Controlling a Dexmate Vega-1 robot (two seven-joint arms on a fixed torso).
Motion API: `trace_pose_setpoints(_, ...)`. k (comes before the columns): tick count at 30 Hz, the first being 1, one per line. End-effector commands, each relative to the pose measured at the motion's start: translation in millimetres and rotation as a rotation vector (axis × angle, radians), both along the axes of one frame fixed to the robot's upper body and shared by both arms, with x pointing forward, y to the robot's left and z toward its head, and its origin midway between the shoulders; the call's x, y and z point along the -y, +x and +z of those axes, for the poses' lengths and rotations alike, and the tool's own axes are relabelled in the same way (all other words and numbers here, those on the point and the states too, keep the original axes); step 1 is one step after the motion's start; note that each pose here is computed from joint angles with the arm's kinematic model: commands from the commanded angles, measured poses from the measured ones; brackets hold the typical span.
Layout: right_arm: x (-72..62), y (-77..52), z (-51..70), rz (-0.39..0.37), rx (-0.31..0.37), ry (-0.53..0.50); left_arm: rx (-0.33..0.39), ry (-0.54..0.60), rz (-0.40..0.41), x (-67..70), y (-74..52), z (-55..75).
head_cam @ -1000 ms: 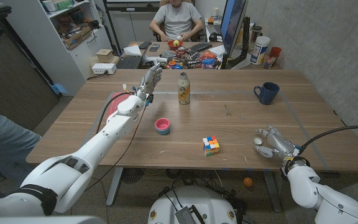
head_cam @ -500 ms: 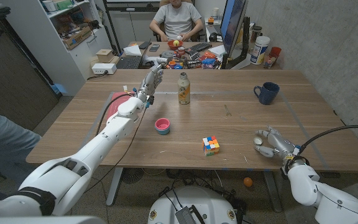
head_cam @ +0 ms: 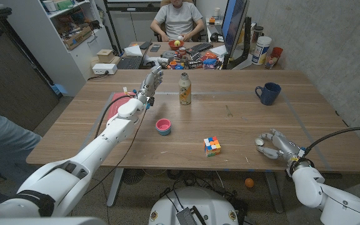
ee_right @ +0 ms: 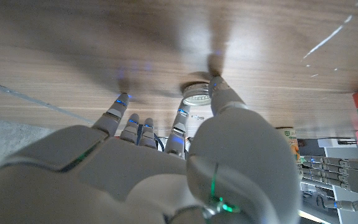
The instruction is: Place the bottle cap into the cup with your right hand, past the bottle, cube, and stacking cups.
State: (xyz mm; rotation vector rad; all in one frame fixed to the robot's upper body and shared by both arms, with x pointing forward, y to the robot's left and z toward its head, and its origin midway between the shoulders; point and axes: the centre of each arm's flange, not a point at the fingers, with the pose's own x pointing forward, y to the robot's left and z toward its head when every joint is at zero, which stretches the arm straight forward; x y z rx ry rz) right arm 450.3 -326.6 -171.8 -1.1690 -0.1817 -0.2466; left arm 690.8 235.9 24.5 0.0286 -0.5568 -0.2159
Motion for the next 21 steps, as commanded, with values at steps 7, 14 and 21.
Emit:
trace_pose_setpoints(7,-4.6,3.1,-4.2,-0.021,0.019,0.001,-0.007,-0.005,-0.009,2.6,3.3,-2.6)
trace_pose_setpoints(14,-7.7,4.8,-1.1,-0.012,0.026,0.002,-0.014,-0.008,-0.006,-0.2,3.7,-5.3)
trace_pose_setpoints(21,-7.0,1.5,11.1,-0.022,0.046,-0.031,-0.007,-0.015,-0.009,-0.6,3.4,-3.6)
